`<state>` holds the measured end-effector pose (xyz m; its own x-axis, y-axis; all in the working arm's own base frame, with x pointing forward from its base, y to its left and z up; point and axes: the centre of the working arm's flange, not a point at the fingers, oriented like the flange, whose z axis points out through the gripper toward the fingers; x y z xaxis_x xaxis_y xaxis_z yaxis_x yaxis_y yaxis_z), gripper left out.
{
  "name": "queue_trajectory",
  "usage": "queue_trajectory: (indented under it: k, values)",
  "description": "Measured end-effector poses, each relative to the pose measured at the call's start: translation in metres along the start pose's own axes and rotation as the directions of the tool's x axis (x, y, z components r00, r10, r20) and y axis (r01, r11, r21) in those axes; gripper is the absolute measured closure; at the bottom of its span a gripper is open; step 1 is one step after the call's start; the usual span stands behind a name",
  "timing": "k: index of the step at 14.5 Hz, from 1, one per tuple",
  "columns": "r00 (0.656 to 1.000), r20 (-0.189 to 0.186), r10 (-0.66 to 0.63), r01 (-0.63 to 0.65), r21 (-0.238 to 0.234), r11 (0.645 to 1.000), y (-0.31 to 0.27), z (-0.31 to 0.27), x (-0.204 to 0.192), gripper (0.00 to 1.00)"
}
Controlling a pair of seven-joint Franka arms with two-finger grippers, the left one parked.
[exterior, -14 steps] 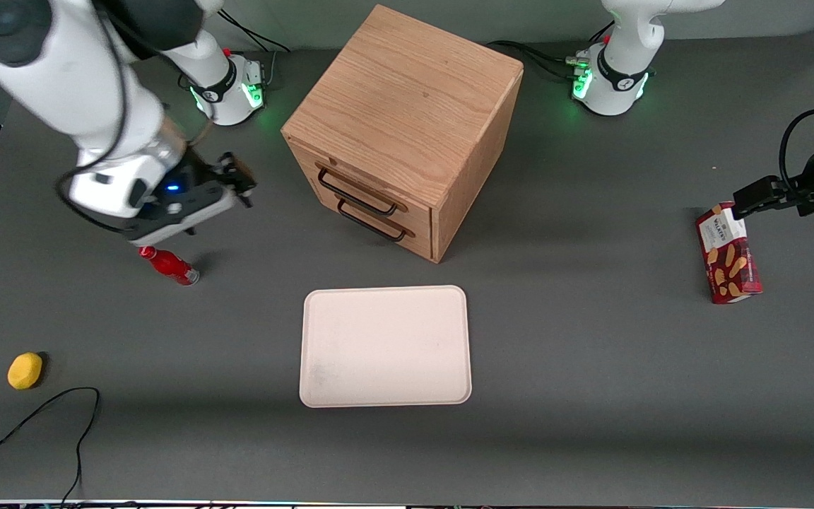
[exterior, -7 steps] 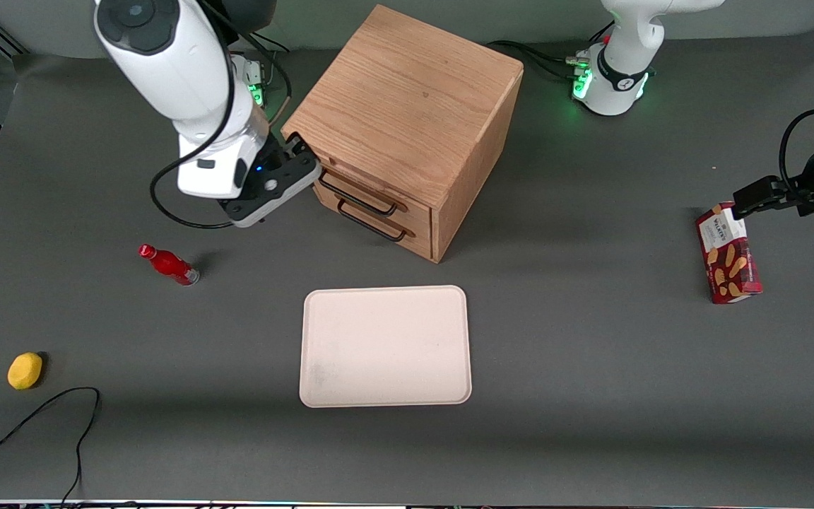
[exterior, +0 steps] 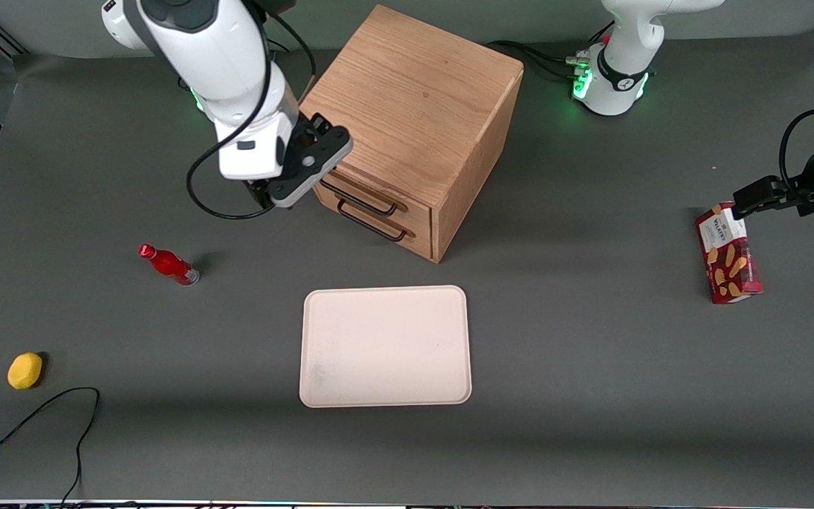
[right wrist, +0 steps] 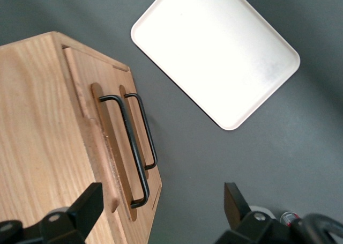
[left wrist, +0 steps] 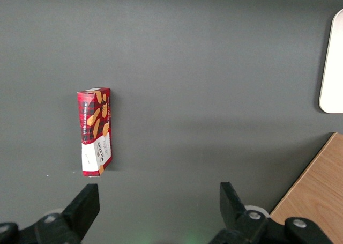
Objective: Open upper drawer
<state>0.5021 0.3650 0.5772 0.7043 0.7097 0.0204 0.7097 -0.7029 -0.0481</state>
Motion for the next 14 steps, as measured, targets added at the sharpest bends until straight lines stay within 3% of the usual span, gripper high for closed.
queue_trajectory:
  k: [7, 10, 14]
  values:
    - [0.984, 0.011, -0.177, 0.177, 0.0, 0.984, 0.005, 0.024, 0.001, 0.0]
    - [0.983, 0.016, -0.183, 0.183, -0.001, 0.983, 0.017, 0.025, -0.002, 0.0]
    - [0.984, -0.002, -0.181, 0.181, 0.059, 0.982, 0.015, 0.023, -0.004, 0.0]
